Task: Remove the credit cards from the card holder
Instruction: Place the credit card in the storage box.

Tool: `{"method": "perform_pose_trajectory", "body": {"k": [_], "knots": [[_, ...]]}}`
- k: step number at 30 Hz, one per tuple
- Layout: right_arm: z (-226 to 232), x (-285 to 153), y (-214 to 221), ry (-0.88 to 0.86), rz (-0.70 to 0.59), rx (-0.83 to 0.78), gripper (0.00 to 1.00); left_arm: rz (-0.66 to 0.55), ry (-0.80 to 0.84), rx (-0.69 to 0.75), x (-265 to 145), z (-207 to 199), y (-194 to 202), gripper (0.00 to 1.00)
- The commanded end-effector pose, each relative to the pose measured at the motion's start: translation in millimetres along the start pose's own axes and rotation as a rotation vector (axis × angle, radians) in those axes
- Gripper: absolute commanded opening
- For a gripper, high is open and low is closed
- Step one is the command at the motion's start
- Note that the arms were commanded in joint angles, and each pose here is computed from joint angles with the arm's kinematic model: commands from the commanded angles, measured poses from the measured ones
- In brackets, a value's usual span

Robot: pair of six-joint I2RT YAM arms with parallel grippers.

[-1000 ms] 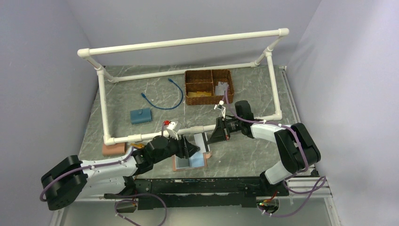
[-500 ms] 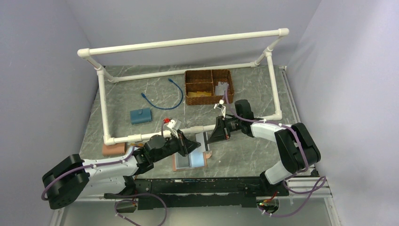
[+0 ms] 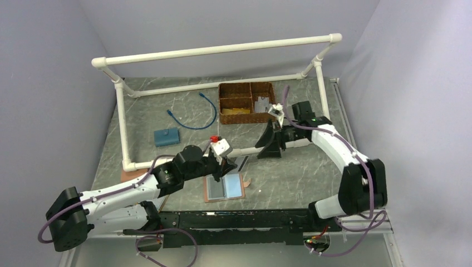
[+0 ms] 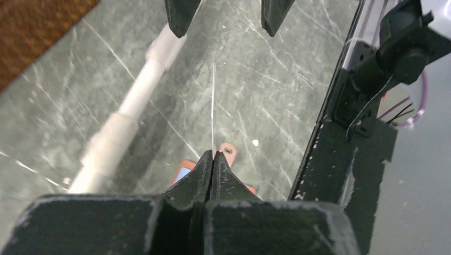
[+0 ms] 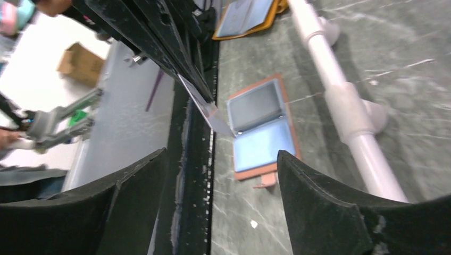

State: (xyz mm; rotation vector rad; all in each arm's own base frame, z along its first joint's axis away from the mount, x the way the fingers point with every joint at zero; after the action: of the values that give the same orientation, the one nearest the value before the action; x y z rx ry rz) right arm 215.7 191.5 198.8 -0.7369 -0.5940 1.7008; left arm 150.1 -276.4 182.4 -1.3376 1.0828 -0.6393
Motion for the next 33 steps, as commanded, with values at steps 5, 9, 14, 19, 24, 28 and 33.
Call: {"method": "perform_pose_trajectory", "body": {"k": [5,9,14,19,24,28,33], "knots": [[25.5,-27.0,-7.0,0.122,-0.115,-0.123,0.86,0.174,0.05,0.719,-2.3,16.4,-39.7,0.0],[30.7,-39.0,-13.7,0.108,-0.197,-0.05,0.86,0.154,0.014,1.011,5.3,20.5,-53.2,0.0],[26.0,-47.0,-17.3,0.11,-0.252,0.108,0.87,0.149,-0.07,1.258,19.6,22.4,-66.6,0.0],[13.9,-46.1,-16.2,0.129,-0.283,0.244,0.99,0.194,-0.284,1.616,36.9,19.6,-72.2,0.0],[8.2,-42.2,-14.6,0.101,-0.296,0.348,1.0,0.159,-0.368,1.748,45.8,11.2,-76.6,0.0],[1.8,-37.5,-11.8,0.113,-0.285,0.386,1.0,0.12,-0.414,1.764,53.2,5.6,-77.4,0.0],[0.2,-31.9,-11.2,0.092,-0.259,0.406,1.0,0.055,-0.465,1.749,62.8,-5.9,-83.4,0.0]]}}
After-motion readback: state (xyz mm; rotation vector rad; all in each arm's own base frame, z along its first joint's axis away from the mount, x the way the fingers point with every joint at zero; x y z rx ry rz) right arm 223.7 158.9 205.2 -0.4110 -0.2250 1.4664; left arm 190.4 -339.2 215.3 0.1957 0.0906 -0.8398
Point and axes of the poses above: each gripper's point midway between its finger pads, its own x axis out along the fingers, its own z axis along the line the jaws close on, y = z × x, the point moved 4 cm from there along -x, back along the fingers, and after that the axes turned 8 degrees about x, right-handed, at the moved point
